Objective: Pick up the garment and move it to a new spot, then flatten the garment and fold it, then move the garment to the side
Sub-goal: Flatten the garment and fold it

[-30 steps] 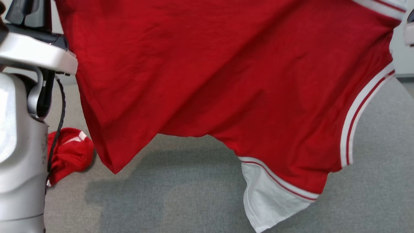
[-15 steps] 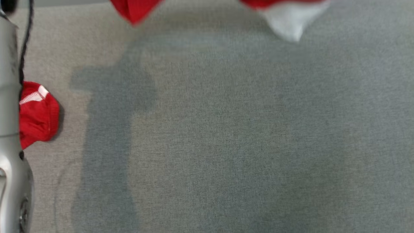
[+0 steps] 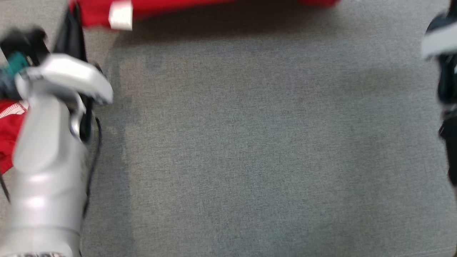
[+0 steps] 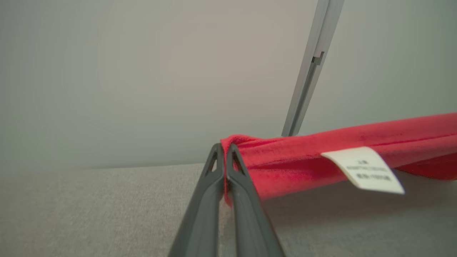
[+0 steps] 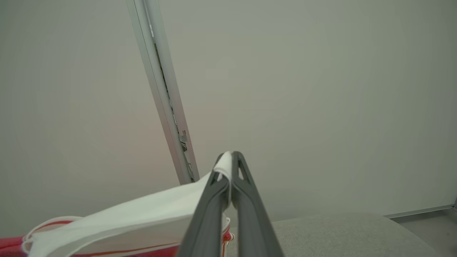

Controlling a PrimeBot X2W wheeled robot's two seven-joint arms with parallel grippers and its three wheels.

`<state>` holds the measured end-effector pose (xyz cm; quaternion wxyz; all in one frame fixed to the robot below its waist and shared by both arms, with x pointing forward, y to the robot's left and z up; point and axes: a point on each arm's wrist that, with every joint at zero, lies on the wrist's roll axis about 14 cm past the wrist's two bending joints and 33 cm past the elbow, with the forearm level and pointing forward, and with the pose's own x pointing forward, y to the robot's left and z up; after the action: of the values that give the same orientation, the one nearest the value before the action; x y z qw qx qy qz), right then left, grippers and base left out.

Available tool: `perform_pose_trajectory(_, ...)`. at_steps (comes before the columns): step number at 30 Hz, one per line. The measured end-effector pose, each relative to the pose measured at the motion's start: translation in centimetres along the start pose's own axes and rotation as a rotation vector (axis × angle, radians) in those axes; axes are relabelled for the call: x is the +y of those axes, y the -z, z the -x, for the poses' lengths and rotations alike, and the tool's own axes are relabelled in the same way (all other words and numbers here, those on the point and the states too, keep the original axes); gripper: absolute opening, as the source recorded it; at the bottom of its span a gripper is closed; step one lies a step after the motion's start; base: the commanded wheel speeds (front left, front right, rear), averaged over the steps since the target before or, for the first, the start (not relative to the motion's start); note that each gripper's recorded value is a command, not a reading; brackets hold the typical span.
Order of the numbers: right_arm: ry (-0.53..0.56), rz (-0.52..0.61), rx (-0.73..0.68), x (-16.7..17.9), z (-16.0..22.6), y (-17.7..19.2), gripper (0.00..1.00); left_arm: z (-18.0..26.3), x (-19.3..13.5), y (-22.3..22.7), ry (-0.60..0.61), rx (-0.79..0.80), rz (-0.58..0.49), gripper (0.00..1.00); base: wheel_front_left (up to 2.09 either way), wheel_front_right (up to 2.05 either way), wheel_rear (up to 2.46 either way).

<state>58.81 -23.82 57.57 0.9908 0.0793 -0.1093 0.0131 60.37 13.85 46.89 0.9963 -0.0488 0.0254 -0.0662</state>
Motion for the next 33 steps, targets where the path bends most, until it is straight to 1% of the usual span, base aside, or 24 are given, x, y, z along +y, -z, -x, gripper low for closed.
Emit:
perform_pose_trajectory(1,0.014,-0.024,0.04,-0.3,1.3,1.6,0.0,1.2,0.1,1.8,-0.017,0.04,0.032,0.0,0.0,0.0,0.0)
perform_pose_trajectory(4,0.054,-0.075,0.157,-0.9,5.5,5.8,0.0,4.9,-0.2,6.2,-0.044,0.146,0.083,0.0,0.0,0.0,0.0)
perform_pose_trajectory(7,0.09,-0.109,0.249,-1.4,9.4,8.6,0.0,8.7,-0.4,9.7,-0.061,0.245,0.103,0.0,0.0,0.0,0.0)
perform_pose_trajectory(9,0.109,-0.117,0.3,-1.6,12.0,9.9,0.0,10.9,-0.5,10.9,-0.069,0.287,0.111,0.0,0.0,0.0,0.0)
perform_pose_trajectory(12,0.124,-0.124,0.383,-1.5,15.9,11.8,0.0,13.4,-0.5,11.5,-0.085,0.311,0.122,0.0,0.0,0.0,0.0)
perform_pose_trajectory(17,0.159,-0.151,0.441,-1.4,20.8,12.5,0.0,18.0,0.4,12.2,-0.143,0.34,0.167,0.0,0.0,0.0,0.0)
perform_pose_trajectory(20,0.161,-0.159,0.475,-0.9,23.7,12.8,0.0,20.5,0.0,12.3,-0.141,0.351,0.182,0.0,0.0,0.0,0.0)
perform_pose_trajectory(28,0.175,-0.187,0.525,0.1,30.5,13.0,0.0,27.9,-0.5,13.2,-0.147,0.388,0.172,0.0,0.0,0.0,0.0)
perform_pose_trajectory(33,0.179,-0.211,0.547,0.8,33.8,13.4,0.0,30.8,-0.2,13.4,-0.168,0.386,0.172,0.0,0.0,0.0,0.0)
